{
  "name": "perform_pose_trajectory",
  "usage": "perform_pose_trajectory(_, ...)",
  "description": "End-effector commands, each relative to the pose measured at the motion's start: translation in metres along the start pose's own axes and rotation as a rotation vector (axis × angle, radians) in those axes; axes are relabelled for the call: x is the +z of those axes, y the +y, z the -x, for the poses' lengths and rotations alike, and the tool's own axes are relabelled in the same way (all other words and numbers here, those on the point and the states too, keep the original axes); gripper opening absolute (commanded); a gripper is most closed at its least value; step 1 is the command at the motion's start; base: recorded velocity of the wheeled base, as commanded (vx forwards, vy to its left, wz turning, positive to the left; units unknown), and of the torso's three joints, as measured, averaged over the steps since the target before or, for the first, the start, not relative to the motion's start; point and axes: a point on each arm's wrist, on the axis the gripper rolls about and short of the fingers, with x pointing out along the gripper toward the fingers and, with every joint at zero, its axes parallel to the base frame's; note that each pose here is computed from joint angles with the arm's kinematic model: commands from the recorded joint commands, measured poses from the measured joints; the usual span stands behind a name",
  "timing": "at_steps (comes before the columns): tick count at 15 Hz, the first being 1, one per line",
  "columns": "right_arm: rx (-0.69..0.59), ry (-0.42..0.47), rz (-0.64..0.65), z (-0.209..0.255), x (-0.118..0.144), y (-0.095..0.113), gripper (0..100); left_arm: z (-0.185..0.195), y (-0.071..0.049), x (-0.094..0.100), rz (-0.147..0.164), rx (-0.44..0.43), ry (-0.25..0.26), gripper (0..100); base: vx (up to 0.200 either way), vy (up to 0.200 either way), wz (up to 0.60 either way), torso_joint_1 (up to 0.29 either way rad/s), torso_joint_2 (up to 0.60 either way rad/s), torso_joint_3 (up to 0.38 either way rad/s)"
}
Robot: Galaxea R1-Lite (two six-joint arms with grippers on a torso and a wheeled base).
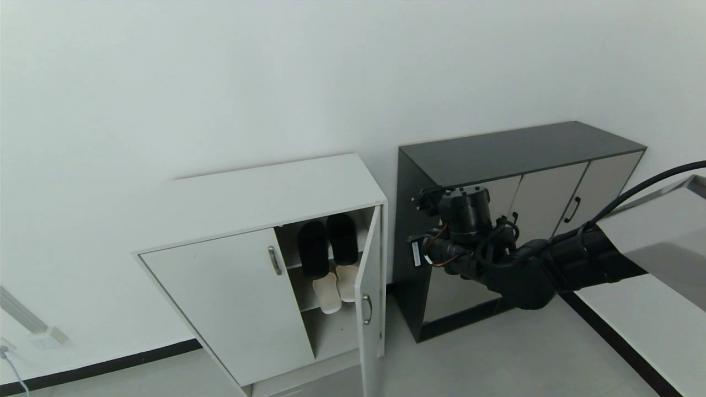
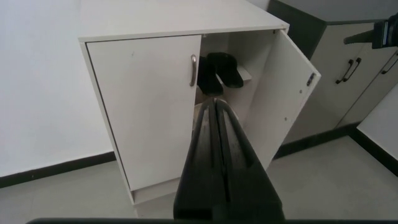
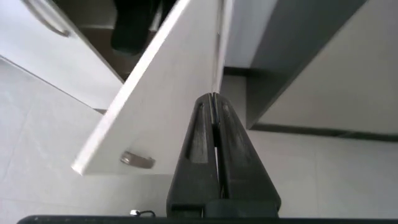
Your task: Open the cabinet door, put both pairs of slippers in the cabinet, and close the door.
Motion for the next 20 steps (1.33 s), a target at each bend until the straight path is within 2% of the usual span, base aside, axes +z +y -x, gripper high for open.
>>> perform_pose_trajectory(1,0.012,-0.002,0.003,0.002,0.000,0.004,0,0.000,0.000,0.000,0.001,0.000,-0.001,0,0.000,0.000,0.60,0.002,0.00,0.002)
perform_pose_trajectory(6,0.019,-0.002,0.006,0.002,-0.001,0.008,0,0.000,0.000,0.000,-0.001,0.000,-0.001,0,0.000,0.000,0.60,0.003,0.00,0.004)
perform_pose_trajectory(11,-0.022,-0.015,0.000,0.004,-0.001,-0.002,0,0.000,0.000,0.000,-0.001,0.000,-0.001,0,0.000,0.000,0.00,0.000,0.00,0.000)
perform_pose_trajectory(15,-0.040,0.001,0.021,0.041,-0.001,-0.016,0,0.000,0.000,0.000,-0.001,0.000,-0.001,0,0.000,0.000,0.00,0.000,0.00,0.000)
perform_pose_trajectory(18,-0.033,0.042,0.032,0.072,-0.016,-0.021,0,0.000,0.000,0.000,-0.002,0.000,-0.001,0,0.200,0.000,0.00,-0.004,0.00,0.001)
perform_pose_trajectory(20,-0.031,0.097,0.062,0.088,-0.036,-0.024,0,0.000,0.000,0.000,-0.002,-0.002,-0.001,0,0.200,0.000,0.00,0.000,0.00,0.009)
